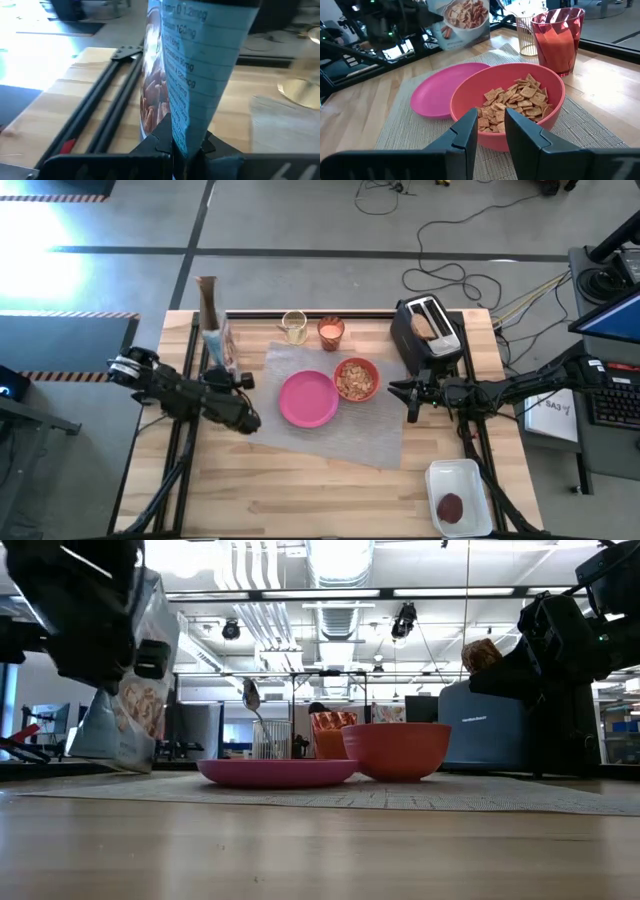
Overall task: Arrange a breakfast setting
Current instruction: Pour the cereal from the cereal box into the red bowl
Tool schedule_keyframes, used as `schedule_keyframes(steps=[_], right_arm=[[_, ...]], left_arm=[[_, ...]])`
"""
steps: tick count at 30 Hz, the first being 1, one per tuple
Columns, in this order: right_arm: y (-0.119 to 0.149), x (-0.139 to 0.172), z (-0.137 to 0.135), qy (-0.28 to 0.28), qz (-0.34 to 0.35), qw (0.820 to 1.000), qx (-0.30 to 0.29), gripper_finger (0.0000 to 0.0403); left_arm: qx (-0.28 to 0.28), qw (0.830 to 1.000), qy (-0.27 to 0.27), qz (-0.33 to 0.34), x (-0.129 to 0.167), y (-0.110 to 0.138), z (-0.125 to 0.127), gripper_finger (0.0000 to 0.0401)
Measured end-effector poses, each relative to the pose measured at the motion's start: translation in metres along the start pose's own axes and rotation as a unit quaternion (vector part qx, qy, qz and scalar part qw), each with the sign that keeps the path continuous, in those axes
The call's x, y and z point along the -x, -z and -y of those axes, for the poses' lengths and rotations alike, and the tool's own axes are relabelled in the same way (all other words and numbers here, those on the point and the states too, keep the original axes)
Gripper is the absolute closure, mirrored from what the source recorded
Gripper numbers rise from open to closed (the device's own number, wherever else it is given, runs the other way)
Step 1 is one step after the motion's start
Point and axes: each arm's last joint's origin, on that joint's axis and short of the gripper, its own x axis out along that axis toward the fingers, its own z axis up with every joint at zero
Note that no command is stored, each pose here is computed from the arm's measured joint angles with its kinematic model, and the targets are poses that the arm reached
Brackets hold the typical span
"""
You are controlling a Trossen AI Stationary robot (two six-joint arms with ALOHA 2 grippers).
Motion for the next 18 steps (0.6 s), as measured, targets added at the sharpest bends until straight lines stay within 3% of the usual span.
schedule_keyframes(steps=[9,18], right_arm=[[0.000,0.000,0.000,0.000,0.000,1.000,0.000,0.0316],[0.000,0.000,0.000,0.000,0.000,1.000,0.000,0.0316]], left_arm=[[0.020,0.997,-0.071,0.008,-0.029,-0.008,0.004,0.0401],[0.018,0.995,-0.097,0.004,-0.047,-0.007,0.004,0.0385]])
